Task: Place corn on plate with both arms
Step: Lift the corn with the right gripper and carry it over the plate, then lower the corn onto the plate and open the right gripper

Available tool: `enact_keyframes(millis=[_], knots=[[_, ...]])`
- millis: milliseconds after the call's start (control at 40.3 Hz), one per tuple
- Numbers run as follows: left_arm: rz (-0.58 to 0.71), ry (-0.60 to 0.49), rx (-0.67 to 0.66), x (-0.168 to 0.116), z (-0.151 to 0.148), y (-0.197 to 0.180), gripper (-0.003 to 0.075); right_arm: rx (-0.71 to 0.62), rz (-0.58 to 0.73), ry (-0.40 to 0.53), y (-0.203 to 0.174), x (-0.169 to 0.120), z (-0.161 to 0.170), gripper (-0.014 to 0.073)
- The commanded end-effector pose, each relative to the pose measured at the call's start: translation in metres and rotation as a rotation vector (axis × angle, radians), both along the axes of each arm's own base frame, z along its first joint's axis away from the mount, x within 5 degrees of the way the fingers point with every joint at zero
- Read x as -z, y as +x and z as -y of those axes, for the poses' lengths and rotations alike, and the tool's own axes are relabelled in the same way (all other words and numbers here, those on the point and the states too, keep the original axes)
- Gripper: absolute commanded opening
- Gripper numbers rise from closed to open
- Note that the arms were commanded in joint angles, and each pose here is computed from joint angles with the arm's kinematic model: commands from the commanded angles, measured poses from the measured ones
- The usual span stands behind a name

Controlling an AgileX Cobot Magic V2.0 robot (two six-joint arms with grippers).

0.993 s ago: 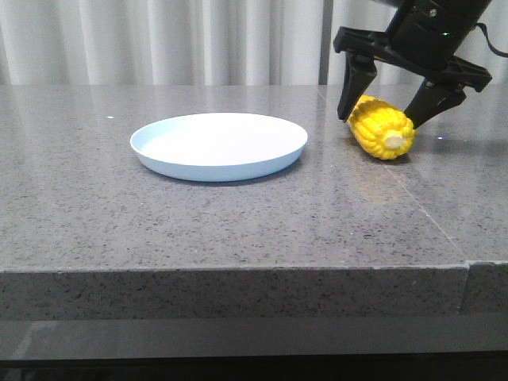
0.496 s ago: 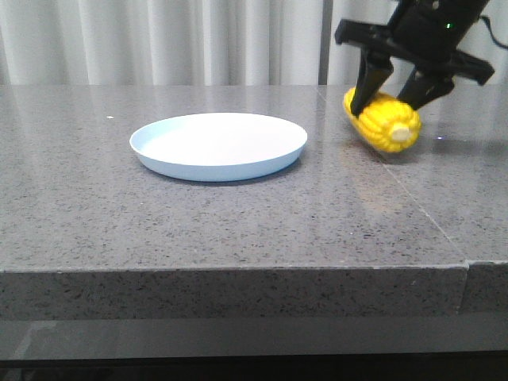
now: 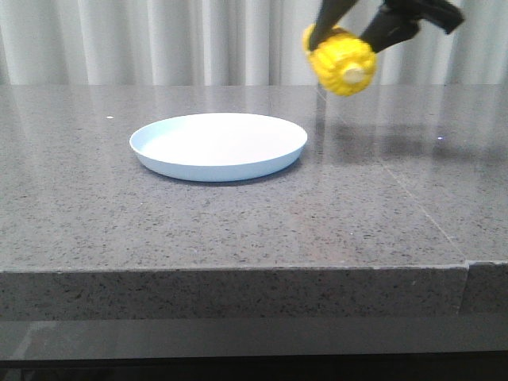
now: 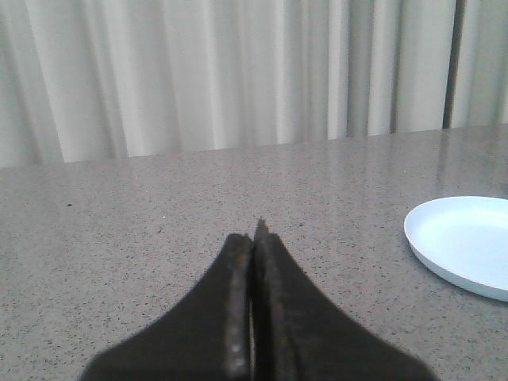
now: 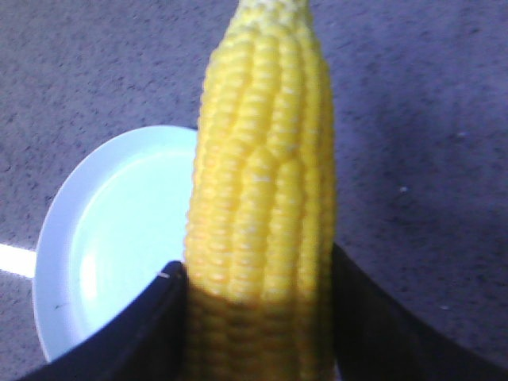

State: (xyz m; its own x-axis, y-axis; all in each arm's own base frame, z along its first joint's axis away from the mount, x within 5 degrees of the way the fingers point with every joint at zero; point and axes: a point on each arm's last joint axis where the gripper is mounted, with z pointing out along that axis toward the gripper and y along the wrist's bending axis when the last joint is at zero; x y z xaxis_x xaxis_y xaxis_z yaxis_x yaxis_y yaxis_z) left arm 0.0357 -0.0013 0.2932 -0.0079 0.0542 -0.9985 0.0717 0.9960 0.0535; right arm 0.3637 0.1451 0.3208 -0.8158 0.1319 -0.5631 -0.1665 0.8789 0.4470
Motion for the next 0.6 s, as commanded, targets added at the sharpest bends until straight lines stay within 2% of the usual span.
enact_keyframes(millis=[0,199,397,447,571], knots=[[0.101,-0.018,0.012,-0.016,0.001,-0.002,-0.0020,-0.018,0.111,0.087,-0.007,-0.027,-0.019,0.0121],[0.101,-0.018,0.012,-0.016,0.001,-0.002,-0.0020,-0.070,0.061,0.124,-0.007,-0.005,-0.055,0.0121],[0.101,-0.018,0.012,-0.016,0.001,-0.002,-0.0020,-0.055,0.061,0.123,0.002,0.010,-0.062,0.0129],[0.101,-0.018,0.012,-0.016,0.001,-0.002,-0.0020,-0.051,0.060,0.121,0.004,0.013,-0.063,0.0150],[0.101,-0.018,0.012,-0.016,0.001,-0.002,-0.0020,-0.052,0.039,0.112,0.007,0.021,-0.064,0.0281]])
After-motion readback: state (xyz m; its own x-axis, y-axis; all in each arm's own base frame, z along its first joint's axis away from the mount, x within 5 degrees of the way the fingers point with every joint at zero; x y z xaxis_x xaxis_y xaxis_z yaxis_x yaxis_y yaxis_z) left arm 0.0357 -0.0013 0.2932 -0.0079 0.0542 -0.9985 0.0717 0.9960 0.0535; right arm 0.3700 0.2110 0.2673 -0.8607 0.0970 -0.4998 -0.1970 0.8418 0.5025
